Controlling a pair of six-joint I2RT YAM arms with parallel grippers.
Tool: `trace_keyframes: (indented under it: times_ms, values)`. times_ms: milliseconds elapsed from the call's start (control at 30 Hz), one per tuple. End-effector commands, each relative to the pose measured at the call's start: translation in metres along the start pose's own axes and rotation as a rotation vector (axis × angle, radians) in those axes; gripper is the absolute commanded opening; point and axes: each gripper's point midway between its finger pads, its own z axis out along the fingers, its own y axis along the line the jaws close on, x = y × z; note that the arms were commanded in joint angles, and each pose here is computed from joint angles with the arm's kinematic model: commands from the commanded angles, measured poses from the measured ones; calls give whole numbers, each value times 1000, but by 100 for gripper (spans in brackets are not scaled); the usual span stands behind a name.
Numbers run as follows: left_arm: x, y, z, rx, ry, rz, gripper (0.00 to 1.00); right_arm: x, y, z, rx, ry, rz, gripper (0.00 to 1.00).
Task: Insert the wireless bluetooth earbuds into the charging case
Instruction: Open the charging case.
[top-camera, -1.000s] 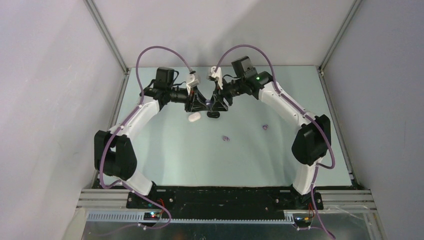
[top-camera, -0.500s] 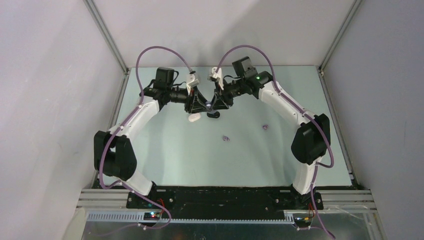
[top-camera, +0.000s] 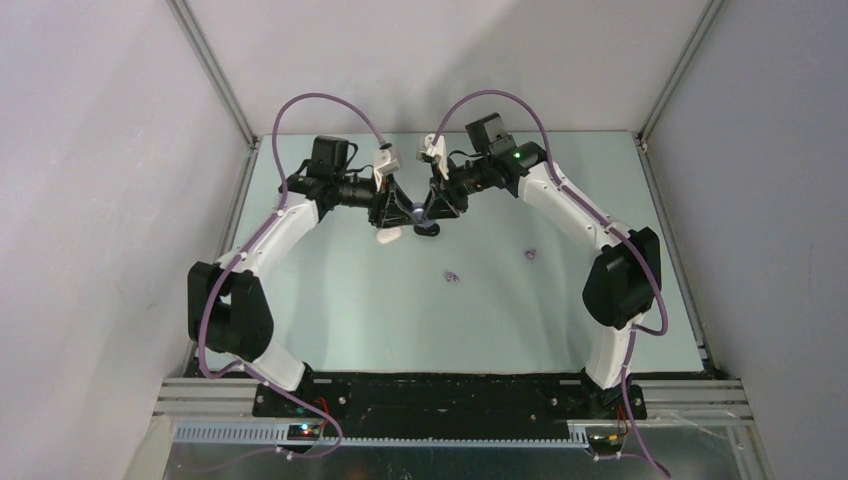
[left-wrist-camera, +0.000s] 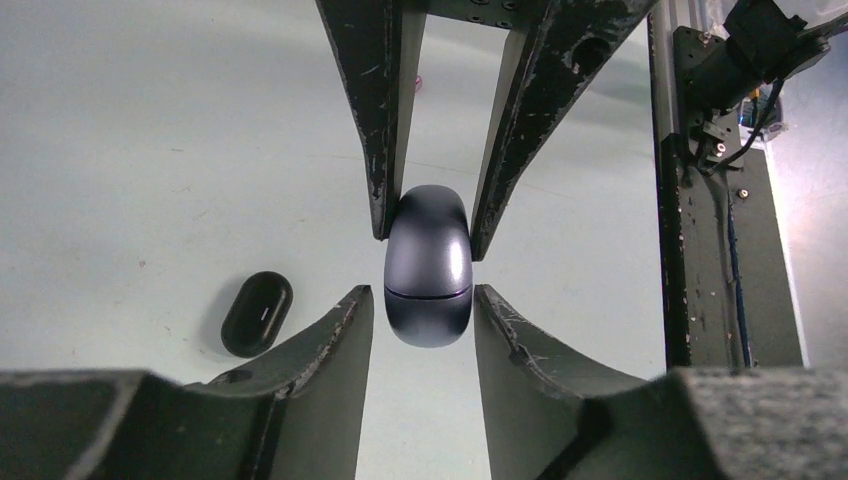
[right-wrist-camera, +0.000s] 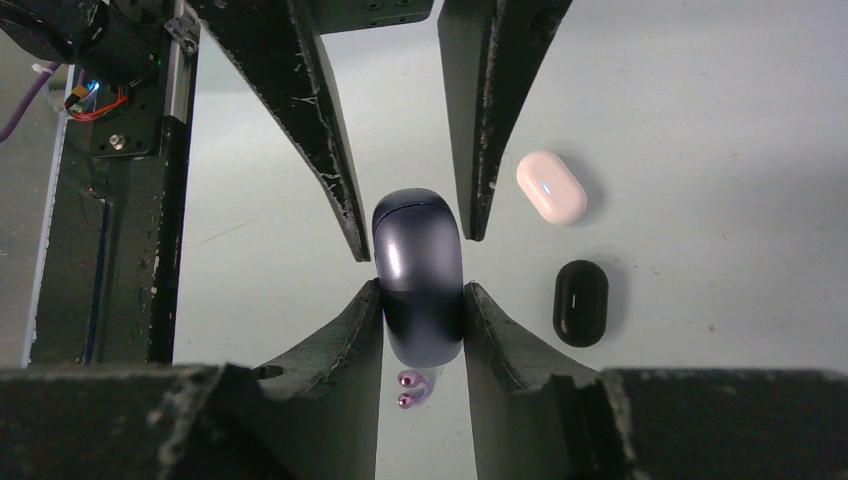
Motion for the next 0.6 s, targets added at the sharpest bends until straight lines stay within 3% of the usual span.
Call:
trace_keyframes:
  times_ms: [0,367,500,567]
  values:
    - [-19,-1,-5,-9,-22,67,44,-26,3,-15,29,-47,-52,18]
    - [-19,-2,-1,51,-40,31,2,-21,3,-11,33,-32,-47,22]
    - [-20,-4,-4,76,-59,39,0,-17,-11,-12,95,-18,-28,37]
    - [-20,-6,-5,92,-66,47,0,-18,-20,-15,127,-22,-21,39]
